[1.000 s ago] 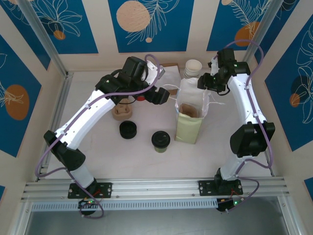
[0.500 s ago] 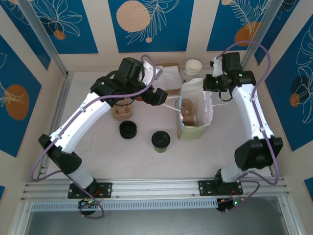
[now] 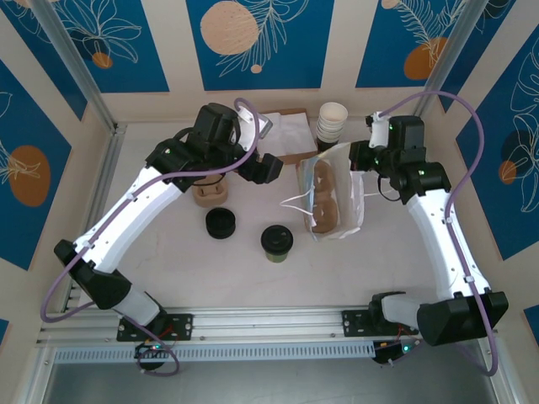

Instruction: Pack the takeout coffee

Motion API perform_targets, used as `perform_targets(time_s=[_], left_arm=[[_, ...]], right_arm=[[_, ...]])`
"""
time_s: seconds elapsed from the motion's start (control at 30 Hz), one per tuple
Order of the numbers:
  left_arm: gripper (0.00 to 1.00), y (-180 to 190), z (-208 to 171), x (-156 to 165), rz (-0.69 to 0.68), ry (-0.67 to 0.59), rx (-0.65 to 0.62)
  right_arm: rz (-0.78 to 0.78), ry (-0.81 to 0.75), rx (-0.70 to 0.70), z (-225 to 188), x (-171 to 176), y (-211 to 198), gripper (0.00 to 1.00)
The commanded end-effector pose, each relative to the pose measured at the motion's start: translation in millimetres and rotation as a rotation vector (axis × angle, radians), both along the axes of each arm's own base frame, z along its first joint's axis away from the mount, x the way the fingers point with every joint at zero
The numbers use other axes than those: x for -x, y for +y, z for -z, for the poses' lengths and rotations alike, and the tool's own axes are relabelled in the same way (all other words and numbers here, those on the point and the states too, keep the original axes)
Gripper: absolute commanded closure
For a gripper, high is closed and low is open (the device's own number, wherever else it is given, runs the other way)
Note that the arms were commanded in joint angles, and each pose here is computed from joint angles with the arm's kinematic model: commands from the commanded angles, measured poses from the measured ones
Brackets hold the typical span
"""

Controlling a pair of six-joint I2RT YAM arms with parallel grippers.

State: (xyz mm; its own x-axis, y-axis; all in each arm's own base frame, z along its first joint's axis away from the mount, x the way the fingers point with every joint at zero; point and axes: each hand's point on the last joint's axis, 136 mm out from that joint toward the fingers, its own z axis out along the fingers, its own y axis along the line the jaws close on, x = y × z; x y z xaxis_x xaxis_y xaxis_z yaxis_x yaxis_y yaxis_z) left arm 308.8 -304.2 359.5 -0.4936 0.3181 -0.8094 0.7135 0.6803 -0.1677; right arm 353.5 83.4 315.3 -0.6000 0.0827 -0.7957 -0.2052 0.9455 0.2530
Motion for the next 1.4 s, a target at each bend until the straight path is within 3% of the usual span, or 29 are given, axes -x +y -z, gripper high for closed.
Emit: perform_targets(time_s=[0.0,0.4,0.67,0.8,0.97,1.17,1.37], left_arm=[[0.12,6,-15,-3,-0.017,-0.049,0.029],[0.22,-34,-44,26,0.141,0.027,0.173],[0.24,-81,-63,58,0.201,0.014,0.167],[0.24,-68,-48,42,0.079,0.000,0.097],[0.18,-32,-33,30,-0.091,-0.037,0.025],[0.07,-8,5,42,-0.087,-0.051,-0.061],[0.02,1,75,59,-0.085,0.087,-0.143]], right_arm=[[0.033,-0.065,-0.023,-16,0,0,1.00],[0.280,0.106,-0.147,-10,10,-13,1.00],[0.418,0.206,-0.193,4,10,-30,1.00],[0.391,0.267,-0.196,17,2,-30,1.00],[0.374,0.359,-0.187,32,-7,-40,1.00],[0.343,0.367,-0.213,34,-16,-53,1.00],[0.319,0.378,-0.220,36,-20,-60,1.00]])
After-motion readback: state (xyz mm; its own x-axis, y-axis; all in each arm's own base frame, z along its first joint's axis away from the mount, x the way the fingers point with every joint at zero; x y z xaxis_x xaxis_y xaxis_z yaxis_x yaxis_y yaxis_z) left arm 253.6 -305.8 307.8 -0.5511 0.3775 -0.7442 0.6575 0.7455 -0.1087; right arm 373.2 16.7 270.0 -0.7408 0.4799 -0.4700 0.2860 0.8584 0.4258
